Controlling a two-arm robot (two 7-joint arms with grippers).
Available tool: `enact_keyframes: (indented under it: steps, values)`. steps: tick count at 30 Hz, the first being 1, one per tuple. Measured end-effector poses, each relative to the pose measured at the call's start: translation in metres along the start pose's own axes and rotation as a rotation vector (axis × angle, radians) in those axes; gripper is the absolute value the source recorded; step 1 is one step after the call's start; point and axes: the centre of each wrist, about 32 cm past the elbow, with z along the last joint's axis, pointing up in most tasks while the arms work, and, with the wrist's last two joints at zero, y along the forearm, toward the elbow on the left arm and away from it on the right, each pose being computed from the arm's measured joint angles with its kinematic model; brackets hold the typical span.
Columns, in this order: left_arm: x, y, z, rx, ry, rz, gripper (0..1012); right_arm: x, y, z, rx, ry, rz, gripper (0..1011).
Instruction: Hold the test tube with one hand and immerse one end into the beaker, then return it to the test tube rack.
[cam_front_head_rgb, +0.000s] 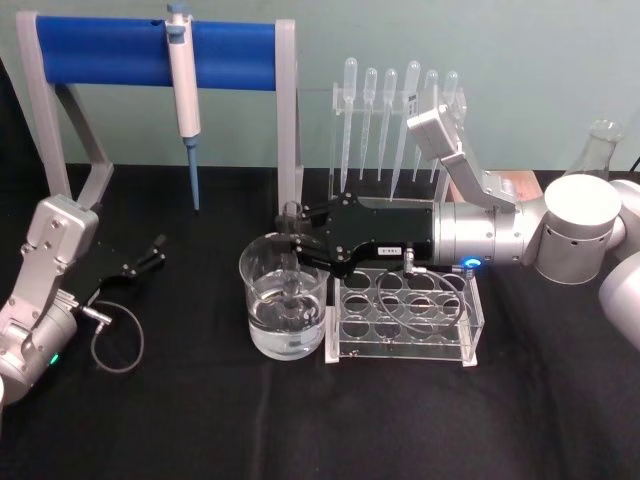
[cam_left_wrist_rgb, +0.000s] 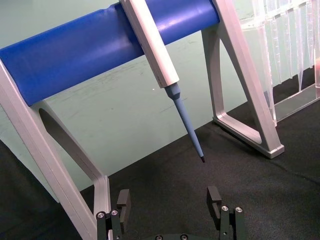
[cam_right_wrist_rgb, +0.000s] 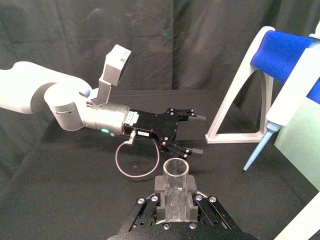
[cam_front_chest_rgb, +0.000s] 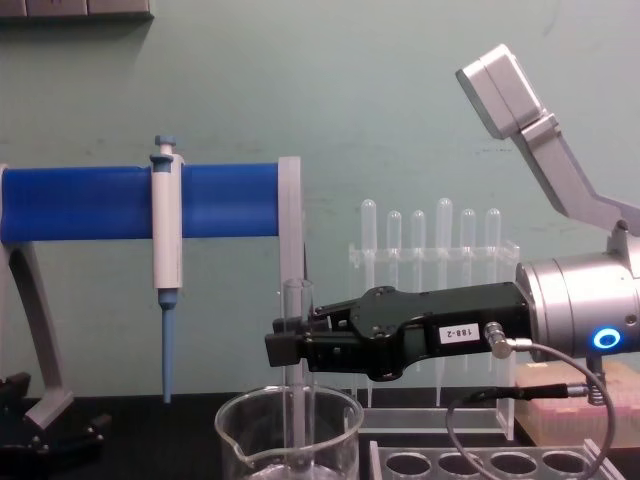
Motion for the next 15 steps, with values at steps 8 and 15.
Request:
enact_keyframes:
  steps: [8,15]
  values:
    - [0.0000,0.0000,0.0000,0.000,0.000,0.000,1000,0.0000,0.0000,0.0000,0.000,0.000,0.000,237]
    - [0.0000,0.0000,0.0000,0.000,0.000,0.000,1000,0.0000,0.0000,0.0000,0.000,0.000,0.000,237]
